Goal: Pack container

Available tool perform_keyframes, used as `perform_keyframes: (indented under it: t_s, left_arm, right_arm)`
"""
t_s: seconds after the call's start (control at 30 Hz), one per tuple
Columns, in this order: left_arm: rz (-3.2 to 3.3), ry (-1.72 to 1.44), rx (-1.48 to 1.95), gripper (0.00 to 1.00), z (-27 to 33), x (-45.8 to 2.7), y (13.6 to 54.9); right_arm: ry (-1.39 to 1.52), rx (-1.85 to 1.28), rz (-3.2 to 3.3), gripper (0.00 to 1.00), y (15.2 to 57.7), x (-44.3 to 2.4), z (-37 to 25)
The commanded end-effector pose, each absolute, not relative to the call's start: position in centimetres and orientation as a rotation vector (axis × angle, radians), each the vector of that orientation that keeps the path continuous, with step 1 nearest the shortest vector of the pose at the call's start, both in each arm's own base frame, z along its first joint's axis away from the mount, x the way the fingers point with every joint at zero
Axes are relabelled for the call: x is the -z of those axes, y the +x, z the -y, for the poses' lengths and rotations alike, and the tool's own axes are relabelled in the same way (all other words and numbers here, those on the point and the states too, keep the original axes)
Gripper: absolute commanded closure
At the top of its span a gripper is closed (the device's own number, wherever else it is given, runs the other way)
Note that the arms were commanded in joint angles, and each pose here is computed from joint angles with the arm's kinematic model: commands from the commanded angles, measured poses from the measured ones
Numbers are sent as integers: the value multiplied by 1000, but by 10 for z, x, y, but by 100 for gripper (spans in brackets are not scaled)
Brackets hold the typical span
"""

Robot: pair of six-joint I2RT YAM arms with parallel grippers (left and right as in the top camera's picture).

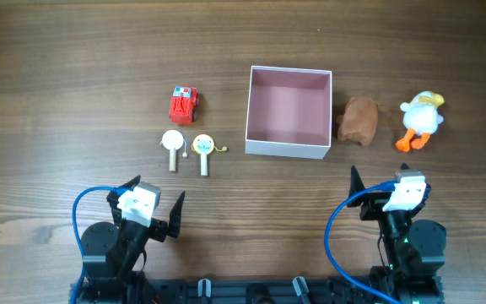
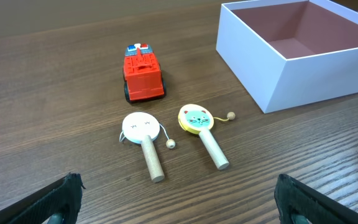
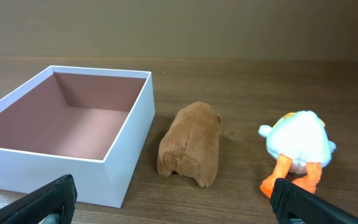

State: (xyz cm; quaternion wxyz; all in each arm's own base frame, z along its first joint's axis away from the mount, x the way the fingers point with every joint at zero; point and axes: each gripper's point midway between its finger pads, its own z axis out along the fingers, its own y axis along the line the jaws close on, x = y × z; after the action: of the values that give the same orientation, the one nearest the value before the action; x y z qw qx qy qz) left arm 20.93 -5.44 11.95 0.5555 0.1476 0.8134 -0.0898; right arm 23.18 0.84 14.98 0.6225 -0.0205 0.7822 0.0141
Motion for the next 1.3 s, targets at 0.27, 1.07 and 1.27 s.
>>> perform_keyframes:
  t_s: [0.27,1.07,1.27]
  left_arm:
    - [-1909,373,212,0,56,-119,209]
    - [-1909,370,208,0,55,-120,209]
    - [-1817,546,497,0,101,-133,190]
  right_arm:
    - [-55,-22,-1797,0,232,-148,-8]
    - [-19,-245,-1777,0,231,-154,-30]
    - [286,-727,-1794,0,224,-156,-57]
